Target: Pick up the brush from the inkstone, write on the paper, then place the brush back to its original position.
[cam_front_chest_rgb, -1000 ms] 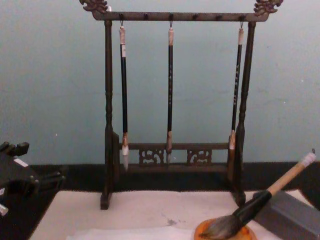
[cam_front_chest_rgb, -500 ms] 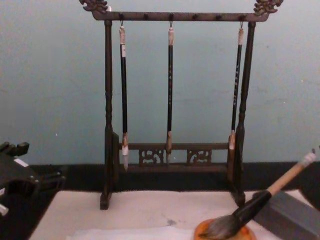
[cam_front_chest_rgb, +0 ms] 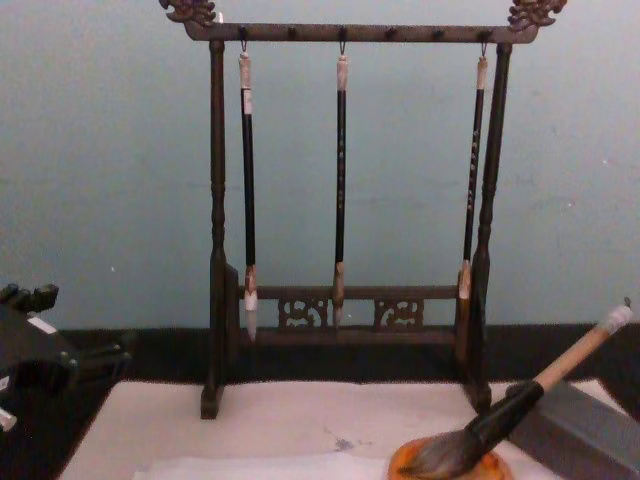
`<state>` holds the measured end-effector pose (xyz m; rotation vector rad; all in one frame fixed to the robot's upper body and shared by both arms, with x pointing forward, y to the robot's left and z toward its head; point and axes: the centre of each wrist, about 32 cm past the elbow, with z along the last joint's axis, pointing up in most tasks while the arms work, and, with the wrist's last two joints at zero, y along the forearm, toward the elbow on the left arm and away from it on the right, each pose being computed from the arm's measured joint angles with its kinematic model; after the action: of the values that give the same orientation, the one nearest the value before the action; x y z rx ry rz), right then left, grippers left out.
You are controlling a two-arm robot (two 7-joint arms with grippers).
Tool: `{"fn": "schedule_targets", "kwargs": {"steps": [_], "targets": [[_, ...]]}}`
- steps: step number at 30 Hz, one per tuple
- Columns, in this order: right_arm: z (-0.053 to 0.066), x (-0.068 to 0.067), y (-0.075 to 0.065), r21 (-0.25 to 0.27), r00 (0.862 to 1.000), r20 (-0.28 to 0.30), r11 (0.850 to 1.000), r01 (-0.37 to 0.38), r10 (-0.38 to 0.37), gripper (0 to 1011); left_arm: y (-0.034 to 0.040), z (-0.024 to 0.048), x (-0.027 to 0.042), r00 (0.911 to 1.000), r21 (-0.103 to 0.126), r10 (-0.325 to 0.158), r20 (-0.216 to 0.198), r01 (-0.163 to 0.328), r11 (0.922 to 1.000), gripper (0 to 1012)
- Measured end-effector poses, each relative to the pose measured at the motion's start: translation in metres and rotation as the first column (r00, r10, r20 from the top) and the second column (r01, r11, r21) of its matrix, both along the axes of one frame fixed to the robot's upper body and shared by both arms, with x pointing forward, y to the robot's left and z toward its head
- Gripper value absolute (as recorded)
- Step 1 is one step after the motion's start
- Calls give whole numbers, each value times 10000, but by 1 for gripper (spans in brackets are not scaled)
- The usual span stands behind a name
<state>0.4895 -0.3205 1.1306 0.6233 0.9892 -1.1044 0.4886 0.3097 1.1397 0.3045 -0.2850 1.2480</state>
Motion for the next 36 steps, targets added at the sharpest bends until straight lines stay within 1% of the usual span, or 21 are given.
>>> {"fn": "schedule_targets", "kwargs": {"steps": [4,7,8,11,14,15,17,20,21,22,23,24,26,27,28,31,36], "targets": [[-2,9,1,45,10000,-13,10000,-3,3,1000,0,1,0,10000,0,0,0,0,10000,1010],[-18,81,15,342,9998,-178,9994,18,-12,1000,0,0,0,10000,0,-1,1,1,10000,1010],[-18,81,15,342,9998,-178,9994,18,-12,1000,0,0,0,10000,0,-1,1,1,10000,1010],[-33,187,36,465,9996,-275,9989,-20,33,1000,0,0,0,10000,0,1,0,-1,10000,1010],[-41,252,61,484,9995,-297,9988,-112,126,1000,0,0,0,10000,-1,0,0,0,10000,1010],[-43,273,70,478,9994,-302,9987,-148,162,1000,0,0,0,10000,0,0,0,0,10000,1010],[-46,363,105,407,9991,-278,9987,-314,325,1000,0,0,0,10000,-1,0,1,0,10000,1010],[-52,437,139,303,9986,-281,9985,-447,456,1000,0,0,0,10000,0,-1,1,1,10000,1010],[-52,487,154,240,9983,-259,9984,-507,513,1000,0,0,0,10000,0,0,1,0,10000,1010],[-58,505,163,215,9982,-267,9984,-531,537,1000,0,0,0,10000,-1,-1,1,1,10000,1010],[-62,551,185,160,9980,-255,9982,-581,585,1000,0,0,0,10000,-1,0,1,0,10000,1010],[-62,551,185,160,9980,-255,9982,-581,585,1000,0,0,0,10000,0,0,1,0,10000,1010],[-71,634,214,88,9979,-247,9982,-593,595,1000,0,0,0,10000,-1,0,1,0,10000,1010],[-71,634,214,88,9979,-247,9982,-593,595,1000,0,1,0,10000,0,0,2,0,10000,1010],[-77,670,227,65,9980,-269,9983,-576,578,1000,0,0,0,10000,0,0,0,0,10000,1010],[-97,720,238,6,9981,-343,9987,-513,513,1000,0,0,0,10000,-1,0,1,0,10000,1010],[-119,771,238,-79,9982,-437,9991,-425,422,1000,0,0,0,10000,0,0,1,0,10000,1010]]}}
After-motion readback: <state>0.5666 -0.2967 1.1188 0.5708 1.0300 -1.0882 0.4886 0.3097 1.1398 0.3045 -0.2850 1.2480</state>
